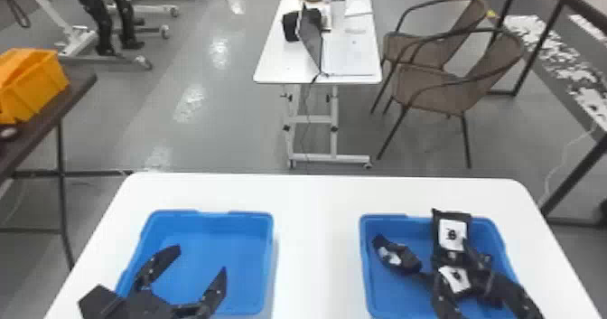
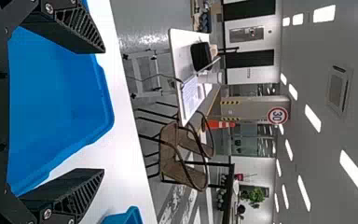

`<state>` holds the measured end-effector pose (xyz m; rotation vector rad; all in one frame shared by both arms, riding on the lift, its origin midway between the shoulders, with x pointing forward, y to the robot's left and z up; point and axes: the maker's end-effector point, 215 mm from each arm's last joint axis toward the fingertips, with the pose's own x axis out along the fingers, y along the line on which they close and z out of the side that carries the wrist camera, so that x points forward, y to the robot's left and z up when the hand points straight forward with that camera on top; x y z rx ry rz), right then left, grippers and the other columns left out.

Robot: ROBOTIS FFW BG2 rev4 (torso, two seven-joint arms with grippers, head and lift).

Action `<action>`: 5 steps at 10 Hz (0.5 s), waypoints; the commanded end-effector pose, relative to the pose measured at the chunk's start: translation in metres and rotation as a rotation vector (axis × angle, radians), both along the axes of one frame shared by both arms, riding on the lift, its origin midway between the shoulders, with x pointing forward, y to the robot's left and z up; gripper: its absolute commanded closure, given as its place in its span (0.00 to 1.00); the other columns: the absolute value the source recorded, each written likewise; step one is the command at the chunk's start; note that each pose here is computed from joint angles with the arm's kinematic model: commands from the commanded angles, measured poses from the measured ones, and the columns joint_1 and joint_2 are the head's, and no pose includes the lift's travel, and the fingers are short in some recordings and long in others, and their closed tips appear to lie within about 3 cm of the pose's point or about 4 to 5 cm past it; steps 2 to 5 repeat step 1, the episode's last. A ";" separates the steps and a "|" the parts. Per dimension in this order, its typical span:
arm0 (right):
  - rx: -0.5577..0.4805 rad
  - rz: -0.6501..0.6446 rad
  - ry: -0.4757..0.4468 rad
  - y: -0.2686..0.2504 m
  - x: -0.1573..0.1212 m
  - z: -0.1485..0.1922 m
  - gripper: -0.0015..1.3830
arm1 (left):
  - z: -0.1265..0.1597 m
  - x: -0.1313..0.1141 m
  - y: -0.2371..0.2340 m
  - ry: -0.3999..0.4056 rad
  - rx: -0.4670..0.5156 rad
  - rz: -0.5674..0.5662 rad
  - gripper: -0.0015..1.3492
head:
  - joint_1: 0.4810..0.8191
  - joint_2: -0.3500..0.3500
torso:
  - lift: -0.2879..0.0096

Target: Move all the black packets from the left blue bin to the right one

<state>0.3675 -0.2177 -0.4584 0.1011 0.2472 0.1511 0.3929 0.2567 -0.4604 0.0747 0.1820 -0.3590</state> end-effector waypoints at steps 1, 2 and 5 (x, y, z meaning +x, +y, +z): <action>0.000 0.005 0.000 0.001 0.001 0.000 0.09 | 0.000 0.000 -0.002 0.001 -0.004 -0.002 0.09 | 0.63 0.58 | 0.97; 0.000 0.005 0.000 0.001 0.001 0.000 0.09 | 0.000 0.000 -0.002 0.001 -0.004 -0.002 0.09 | 0.63 0.58 | 0.97; 0.000 0.005 0.000 0.001 0.001 0.000 0.09 | 0.000 0.000 -0.002 0.001 -0.004 -0.002 0.09 | 0.63 0.58 | 0.97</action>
